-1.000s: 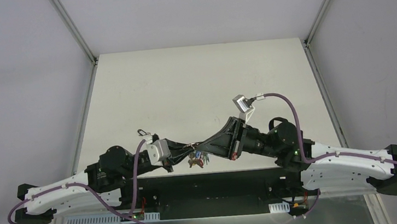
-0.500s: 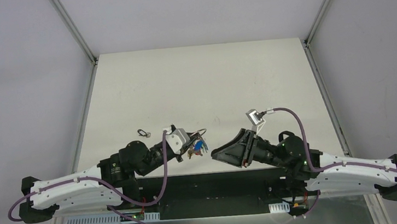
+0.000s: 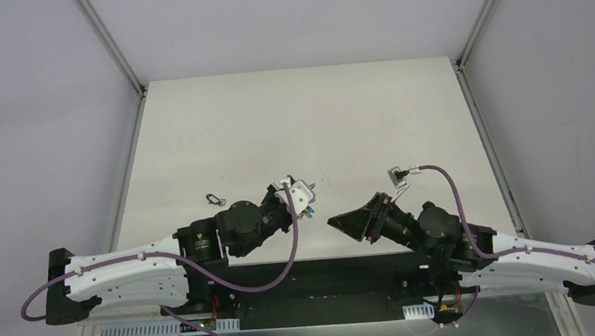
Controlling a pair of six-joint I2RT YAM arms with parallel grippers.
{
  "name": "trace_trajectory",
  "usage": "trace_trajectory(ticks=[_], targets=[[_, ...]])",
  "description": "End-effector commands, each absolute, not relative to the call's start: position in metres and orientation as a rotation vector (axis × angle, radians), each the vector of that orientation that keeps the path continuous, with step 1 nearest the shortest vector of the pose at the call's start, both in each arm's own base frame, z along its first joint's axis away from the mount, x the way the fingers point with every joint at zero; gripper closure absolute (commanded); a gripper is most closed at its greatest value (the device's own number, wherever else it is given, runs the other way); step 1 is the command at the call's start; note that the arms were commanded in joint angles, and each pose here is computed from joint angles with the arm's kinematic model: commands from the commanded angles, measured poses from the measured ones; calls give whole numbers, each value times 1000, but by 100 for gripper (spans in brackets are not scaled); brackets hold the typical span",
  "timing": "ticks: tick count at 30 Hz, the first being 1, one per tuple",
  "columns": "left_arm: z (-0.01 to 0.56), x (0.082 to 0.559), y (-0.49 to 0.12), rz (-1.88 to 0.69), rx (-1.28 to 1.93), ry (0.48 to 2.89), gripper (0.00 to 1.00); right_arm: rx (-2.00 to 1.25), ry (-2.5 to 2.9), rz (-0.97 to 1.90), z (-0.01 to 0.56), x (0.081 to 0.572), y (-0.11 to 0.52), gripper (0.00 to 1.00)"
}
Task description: Put the keys on the keyring
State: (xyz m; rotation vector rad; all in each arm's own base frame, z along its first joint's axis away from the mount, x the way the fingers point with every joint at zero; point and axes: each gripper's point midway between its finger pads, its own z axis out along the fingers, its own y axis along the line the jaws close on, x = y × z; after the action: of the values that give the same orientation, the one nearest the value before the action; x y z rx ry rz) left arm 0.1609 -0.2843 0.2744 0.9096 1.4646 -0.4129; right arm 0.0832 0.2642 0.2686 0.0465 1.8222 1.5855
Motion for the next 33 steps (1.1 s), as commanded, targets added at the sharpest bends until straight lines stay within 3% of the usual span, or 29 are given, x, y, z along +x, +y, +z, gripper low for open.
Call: trace_trajectory(ticks=[1,11,18,21,26,27,28,29,33], targets=[[283,173,-290,-362,849,1498,100,90,1934,1327,243,103,251,40],[217,197,-313,-290,924,1673,100,145,2107,937,188,123,224,35],[172,245,-308,-286,862,1832,100,116,2175,815,170,123,219,33],[157,261,-308,-252,848,1877,93,110,2181,811,167,123,219,31],[142,283,-313,-171,838,1917,67,110,2174,771,165,125,212,28],[142,285,-317,-172,844,1920,58,121,2171,756,165,127,209,26],[144,286,-322,-184,847,1919,11,129,2171,743,166,128,206,23],[149,287,-327,-205,846,1916,2,130,2171,727,166,128,204,20],[175,282,-341,-310,837,1885,1,136,2168,626,168,134,192,5]])
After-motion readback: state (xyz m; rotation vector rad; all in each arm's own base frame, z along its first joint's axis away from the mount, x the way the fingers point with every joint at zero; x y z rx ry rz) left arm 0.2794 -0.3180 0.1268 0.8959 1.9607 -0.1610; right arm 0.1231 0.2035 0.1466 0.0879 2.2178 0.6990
